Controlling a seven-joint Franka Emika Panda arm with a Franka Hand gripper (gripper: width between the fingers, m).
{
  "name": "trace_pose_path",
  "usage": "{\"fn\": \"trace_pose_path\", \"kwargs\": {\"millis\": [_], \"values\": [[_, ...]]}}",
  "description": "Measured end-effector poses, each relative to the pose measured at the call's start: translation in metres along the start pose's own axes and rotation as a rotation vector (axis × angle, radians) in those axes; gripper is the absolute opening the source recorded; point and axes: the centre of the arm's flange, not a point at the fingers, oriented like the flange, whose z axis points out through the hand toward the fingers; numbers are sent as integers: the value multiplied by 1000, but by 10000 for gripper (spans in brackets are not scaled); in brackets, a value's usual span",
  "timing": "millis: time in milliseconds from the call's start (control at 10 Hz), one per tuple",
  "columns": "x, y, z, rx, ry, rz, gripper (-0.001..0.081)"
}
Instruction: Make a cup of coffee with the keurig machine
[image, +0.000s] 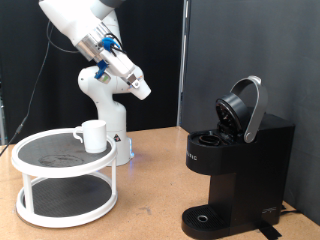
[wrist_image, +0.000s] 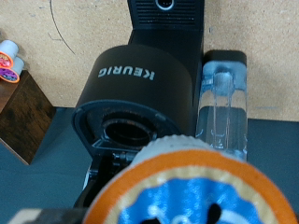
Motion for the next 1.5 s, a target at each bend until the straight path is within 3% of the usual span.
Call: {"fn": "trace_pose_path", "kwargs": {"millis": [300,800,1300,1500], "values": [[-32,6,21,-17,10,15,355],[-90,20,55,21,-5,-5,355],[-104,26,70,25,11,-28,355],[-101,24,81,51,57,-24,355]]}}
